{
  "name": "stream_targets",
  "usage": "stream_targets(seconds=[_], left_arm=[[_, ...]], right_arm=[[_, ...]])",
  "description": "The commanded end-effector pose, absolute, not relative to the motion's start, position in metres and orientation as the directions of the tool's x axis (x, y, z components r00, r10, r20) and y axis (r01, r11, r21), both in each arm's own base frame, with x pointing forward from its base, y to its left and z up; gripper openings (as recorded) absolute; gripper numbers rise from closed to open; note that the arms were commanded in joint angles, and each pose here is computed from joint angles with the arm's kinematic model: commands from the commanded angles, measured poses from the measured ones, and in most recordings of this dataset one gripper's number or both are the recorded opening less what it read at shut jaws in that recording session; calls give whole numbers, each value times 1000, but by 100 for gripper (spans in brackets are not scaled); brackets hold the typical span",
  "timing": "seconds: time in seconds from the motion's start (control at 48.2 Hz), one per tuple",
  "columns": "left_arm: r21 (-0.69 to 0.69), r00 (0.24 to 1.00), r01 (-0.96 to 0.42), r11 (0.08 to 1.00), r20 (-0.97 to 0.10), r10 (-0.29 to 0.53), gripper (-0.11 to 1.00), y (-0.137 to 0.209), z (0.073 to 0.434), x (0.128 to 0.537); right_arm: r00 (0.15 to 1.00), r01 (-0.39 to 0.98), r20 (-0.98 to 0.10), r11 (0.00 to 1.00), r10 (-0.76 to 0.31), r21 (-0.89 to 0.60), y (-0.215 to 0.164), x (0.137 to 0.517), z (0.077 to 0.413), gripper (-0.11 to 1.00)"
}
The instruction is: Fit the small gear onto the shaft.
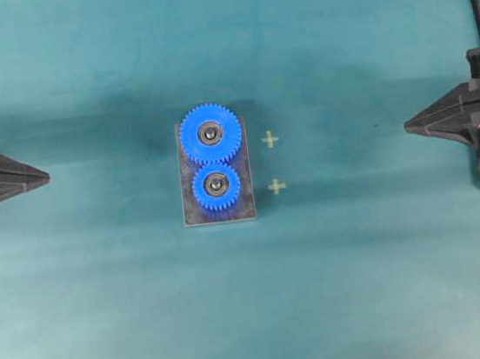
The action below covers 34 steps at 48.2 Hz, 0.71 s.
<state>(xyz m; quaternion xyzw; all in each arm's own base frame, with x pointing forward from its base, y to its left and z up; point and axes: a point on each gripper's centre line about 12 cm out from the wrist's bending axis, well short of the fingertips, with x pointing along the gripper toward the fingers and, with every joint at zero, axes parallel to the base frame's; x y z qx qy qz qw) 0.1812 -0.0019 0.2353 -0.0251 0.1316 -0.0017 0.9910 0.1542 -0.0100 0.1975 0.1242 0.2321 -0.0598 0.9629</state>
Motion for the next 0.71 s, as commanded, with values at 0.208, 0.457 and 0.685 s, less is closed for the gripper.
stream_targets(seconds=[0.208, 0.457, 0.685], left_arm=[[-46, 970, -3, 999, -244, -8, 0, -2, 246, 188], [-39, 969, -3, 999, -247, -7, 0, -1, 244, 188], [-28, 971, 0, 1000, -240, -7, 0, -1, 246, 188]], right_arm=[[896, 170, -440, 962, -61, 213, -11, 157, 199, 0], [897, 170, -439, 962, -61, 213, -11, 157, 199, 0], [895, 170, -441, 962, -61, 213, -11, 156, 197, 0]])
